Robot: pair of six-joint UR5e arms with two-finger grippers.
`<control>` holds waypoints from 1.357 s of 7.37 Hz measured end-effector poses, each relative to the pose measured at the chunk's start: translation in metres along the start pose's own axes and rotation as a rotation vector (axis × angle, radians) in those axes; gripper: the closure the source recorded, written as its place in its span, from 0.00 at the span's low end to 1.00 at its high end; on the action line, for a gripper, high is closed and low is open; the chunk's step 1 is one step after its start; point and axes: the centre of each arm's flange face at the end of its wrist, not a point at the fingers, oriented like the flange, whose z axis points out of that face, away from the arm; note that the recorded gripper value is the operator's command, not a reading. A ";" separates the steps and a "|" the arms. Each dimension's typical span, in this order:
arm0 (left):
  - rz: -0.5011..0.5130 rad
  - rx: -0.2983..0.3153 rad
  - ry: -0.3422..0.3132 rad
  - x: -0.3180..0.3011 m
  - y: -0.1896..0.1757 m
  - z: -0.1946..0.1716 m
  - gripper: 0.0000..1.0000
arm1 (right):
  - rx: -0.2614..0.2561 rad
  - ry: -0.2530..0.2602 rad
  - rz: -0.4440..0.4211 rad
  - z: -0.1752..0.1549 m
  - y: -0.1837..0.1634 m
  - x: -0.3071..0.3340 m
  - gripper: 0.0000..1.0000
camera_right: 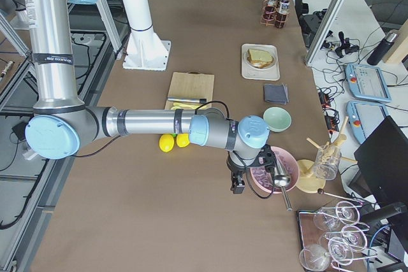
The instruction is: Make sandwich and place on tray
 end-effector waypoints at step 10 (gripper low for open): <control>-0.010 -0.009 0.002 -0.004 0.001 0.005 0.02 | 0.000 0.010 0.001 -0.001 -0.001 0.000 0.00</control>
